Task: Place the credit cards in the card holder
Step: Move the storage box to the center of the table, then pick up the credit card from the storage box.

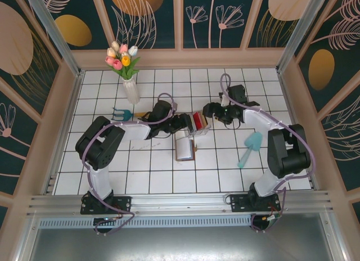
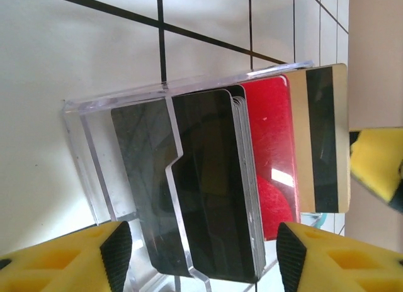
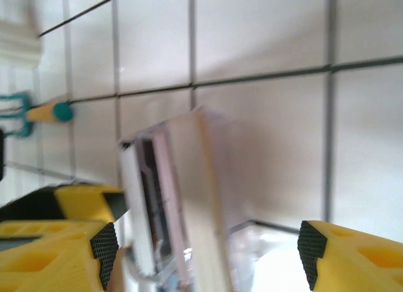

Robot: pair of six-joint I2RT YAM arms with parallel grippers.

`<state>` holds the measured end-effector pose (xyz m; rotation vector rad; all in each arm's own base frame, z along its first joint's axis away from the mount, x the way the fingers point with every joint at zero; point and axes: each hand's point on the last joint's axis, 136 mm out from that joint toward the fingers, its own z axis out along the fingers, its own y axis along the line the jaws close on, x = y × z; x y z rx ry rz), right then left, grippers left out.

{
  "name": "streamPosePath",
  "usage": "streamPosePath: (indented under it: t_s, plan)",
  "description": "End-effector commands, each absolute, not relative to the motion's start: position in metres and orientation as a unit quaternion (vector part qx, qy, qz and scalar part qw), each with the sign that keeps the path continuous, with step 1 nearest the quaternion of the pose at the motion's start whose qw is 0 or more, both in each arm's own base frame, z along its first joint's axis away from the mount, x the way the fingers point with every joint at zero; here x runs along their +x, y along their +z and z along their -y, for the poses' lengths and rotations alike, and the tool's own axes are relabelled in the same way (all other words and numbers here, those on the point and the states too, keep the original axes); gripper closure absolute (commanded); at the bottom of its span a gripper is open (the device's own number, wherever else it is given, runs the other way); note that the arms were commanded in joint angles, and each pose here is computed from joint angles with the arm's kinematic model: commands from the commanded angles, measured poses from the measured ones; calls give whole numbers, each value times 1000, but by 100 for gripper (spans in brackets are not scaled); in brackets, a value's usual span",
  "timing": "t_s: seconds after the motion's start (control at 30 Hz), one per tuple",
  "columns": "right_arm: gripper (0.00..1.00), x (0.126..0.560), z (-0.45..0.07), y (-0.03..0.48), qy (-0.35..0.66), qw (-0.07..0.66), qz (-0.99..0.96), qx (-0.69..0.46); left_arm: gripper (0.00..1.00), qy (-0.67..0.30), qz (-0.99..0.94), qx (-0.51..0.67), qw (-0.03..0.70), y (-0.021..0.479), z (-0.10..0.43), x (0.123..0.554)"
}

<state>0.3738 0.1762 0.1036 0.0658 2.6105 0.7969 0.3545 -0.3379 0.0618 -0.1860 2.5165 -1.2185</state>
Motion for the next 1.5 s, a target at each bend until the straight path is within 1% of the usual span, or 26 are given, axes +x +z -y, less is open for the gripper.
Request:
streamPosePath:
  t_s: [0.0, 0.17, 0.33, 0.4, 0.6, 0.9, 1.03, 1.27, 1.37, 1.43, 1.47]
  plan:
    - [26, 388, -142, 116, 134, 255, -958, -9, 37, -413, -890, -64, 185, 59, 338, 363]
    - [27, 390, -158, 131, 65, 279, -956, -71, 36, -409, -892, -64, 184, 54, 338, 364]
    - [27, 387, -177, 123, 37, 265, -957, -107, 35, -416, -889, -64, 181, 52, 341, 365]
    - [27, 388, -176, 117, 9, 263, -959, -107, 36, -410, -891, -67, 181, 49, 339, 365]
    - [27, 385, -183, 102, -4, 243, -963, -119, 36, -405, -894, -70, 177, 41, 337, 363]
    - [27, 383, -178, 82, -46, 227, -965, -124, 36, -396, -898, -76, 173, 33, 333, 359]
    - [32, 388, -169, 85, -79, 231, -962, -120, 36, -388, -901, -79, 176, 30, 329, 359]
    - [35, 388, -173, 105, -88, 255, -955, -125, 37, -379, -905, -79, 176, 26, 326, 358]
    - [40, 387, -173, 107, -87, 256, -954, -127, 38, -380, -905, -79, 175, 27, 327, 358]
    - [41, 387, -174, 107, -86, 256, -955, -126, 38, -380, -905, -77, 175, 27, 327, 358]
    - [45, 388, -175, 107, -85, 257, -954, -127, 38, -380, -905, -78, 175, 27, 327, 358]
